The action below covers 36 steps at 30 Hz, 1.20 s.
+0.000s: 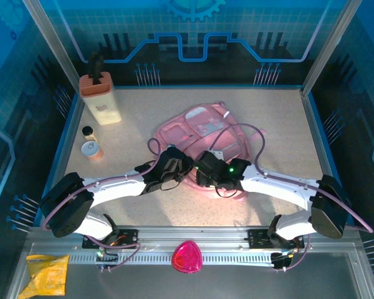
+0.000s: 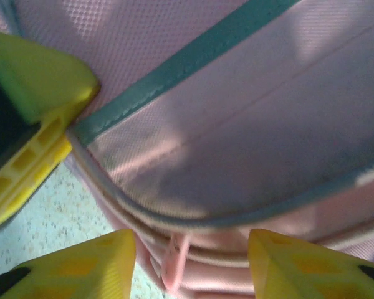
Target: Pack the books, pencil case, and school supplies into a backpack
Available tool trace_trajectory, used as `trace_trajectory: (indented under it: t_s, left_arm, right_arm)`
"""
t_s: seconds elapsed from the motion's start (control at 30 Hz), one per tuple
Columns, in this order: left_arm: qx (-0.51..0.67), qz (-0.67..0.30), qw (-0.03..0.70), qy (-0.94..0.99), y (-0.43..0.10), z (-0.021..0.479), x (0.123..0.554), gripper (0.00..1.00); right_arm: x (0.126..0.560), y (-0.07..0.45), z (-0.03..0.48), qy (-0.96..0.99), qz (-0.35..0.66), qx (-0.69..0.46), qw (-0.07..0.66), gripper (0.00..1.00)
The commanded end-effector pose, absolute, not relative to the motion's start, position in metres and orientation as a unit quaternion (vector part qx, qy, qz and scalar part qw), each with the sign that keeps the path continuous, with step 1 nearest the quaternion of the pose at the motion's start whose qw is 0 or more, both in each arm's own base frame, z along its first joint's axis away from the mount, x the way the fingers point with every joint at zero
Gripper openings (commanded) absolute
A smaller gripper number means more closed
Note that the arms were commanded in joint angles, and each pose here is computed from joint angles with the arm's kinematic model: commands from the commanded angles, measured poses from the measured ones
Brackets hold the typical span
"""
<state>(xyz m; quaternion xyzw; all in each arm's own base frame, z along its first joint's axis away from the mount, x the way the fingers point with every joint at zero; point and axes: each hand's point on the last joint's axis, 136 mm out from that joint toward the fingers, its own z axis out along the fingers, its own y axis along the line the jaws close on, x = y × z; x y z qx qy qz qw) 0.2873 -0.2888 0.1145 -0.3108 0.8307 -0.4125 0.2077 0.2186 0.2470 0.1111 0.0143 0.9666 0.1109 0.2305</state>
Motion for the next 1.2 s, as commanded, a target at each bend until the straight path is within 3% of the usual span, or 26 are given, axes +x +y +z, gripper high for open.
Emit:
trace_trajectory:
  t_s: [0.0, 0.3, 0.47, 0.6, 0.97, 1.17]
  left_arm:
    - [-0.297, -0.449, 0.229, 0.811, -0.3, 0.148, 0.294, 0.0]
    - [-0.295, -0.451, 0.23, 0.811, -0.301, 0.149, 0.294, 0.0]
    - [-0.293, -0.444, 0.236, 0.813, -0.298, 0.151, 0.294, 0.0]
    - [-0.291, -0.436, 0.242, 0.817, -0.293, 0.151, 0.294, 0.0]
    - [-0.268, -0.351, 0.24, 0.864, -0.227, 0.13, 0.287, 0.0]
    - [-0.25, -0.344, 0.242, 0.872, -0.178, 0.132, 0.317, 0.0]
  right_arm:
    - [0.232, 0.256, 0.115, 0.958, 0.114, 0.045, 0.259, 0.49]
    - [0.238, 0.265, 0.101, 0.954, 0.128, 0.026, 0.271, 0.24]
    - [0.236, 0.248, 0.095, 0.959, 0.1, 0.03, 0.265, 0.08]
    - [0.232, 0.227, 0.096, 0.959, 0.063, 0.023, 0.274, 0.01]
    - [0.229, 0.115, 0.087, 0.962, -0.042, 0.036, 0.268, 0.0]
    - [0.226, 0.149, 0.093, 0.962, 0.018, -0.031, 0.272, 0.0]
